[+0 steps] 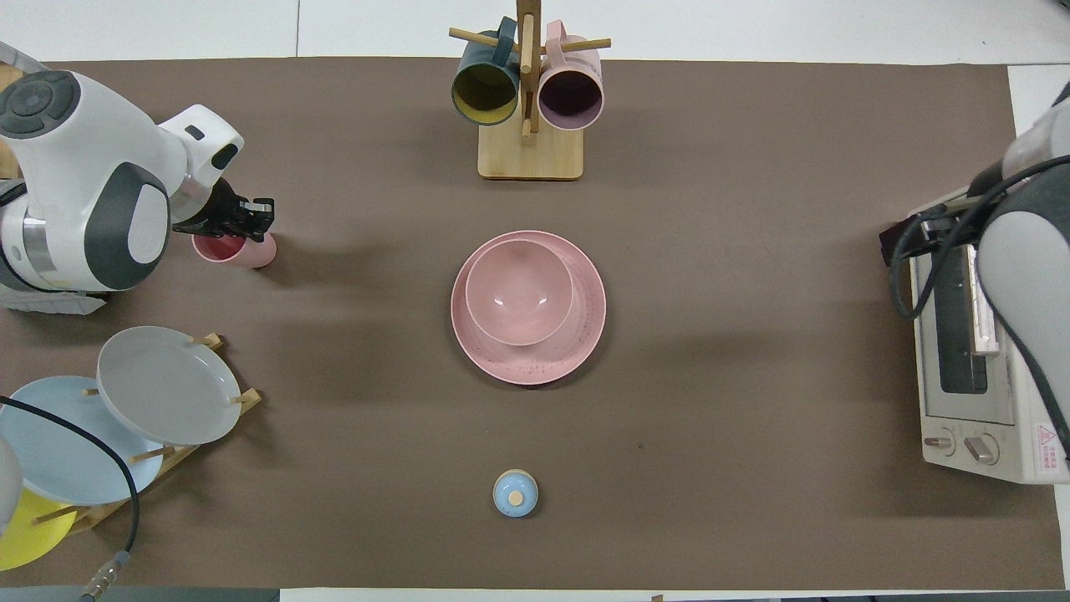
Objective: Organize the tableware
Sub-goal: 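Carry the pink cup with the left gripper over the bowl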
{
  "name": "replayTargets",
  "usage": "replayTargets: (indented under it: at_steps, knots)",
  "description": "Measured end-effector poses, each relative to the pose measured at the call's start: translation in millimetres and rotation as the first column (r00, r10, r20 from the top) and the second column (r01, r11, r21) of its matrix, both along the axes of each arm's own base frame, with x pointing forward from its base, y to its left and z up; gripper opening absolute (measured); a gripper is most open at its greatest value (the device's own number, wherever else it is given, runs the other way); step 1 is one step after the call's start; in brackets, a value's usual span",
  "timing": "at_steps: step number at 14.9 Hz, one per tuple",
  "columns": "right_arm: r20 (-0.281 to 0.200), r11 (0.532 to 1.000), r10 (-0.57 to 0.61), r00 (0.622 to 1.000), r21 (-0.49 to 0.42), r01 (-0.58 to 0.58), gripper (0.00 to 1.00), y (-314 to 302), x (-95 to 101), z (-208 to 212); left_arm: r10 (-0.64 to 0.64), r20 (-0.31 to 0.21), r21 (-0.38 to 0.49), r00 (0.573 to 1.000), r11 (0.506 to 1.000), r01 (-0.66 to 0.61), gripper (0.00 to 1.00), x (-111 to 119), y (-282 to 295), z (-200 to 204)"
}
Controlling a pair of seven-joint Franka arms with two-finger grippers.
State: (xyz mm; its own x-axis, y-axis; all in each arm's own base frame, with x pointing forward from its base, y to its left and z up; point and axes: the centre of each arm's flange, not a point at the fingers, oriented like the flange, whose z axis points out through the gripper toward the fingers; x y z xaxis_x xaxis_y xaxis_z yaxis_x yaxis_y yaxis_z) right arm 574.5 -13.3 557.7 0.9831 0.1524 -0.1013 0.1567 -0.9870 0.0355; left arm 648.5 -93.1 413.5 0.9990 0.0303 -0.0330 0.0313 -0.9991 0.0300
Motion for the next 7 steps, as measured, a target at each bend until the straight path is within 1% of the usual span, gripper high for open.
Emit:
replayTargets:
  at_steps: [2, 3, 5, 7]
  knots:
    - [-0.009, 1.0, -0.009, 1.0, -0.001, 0.009, 1.0, -4, -0.9, -1, 0.057, -0.019, 0.006, 0.998, 0.998, -0.057, 0.05, 0, -24, 47]
    - [-0.016, 1.0, -0.017, 1.0, 0.0, 0.017, 1.0, -9, -1.9, -2, 0.08, -0.033, 0.009, 0.996, 0.997, -0.08, 0.05, -4, -43, 74]
    - [-0.027, 0.999, -0.039, 0.999, 0.0, 0.039, 1.0, -21, -3.6, -4, 0.149, -0.04, 0.007, 0.988, 0.989, -0.149, 0.05, -19, -94, 122]
    - [-0.031, 0.998, -0.055, 0.998, 0.002, 0.055, 1.0, -30, -4.6, -6, 0.233, -0.031, 0.0, 0.972, 0.973, -0.233, 0.05, -39, -156, 143]
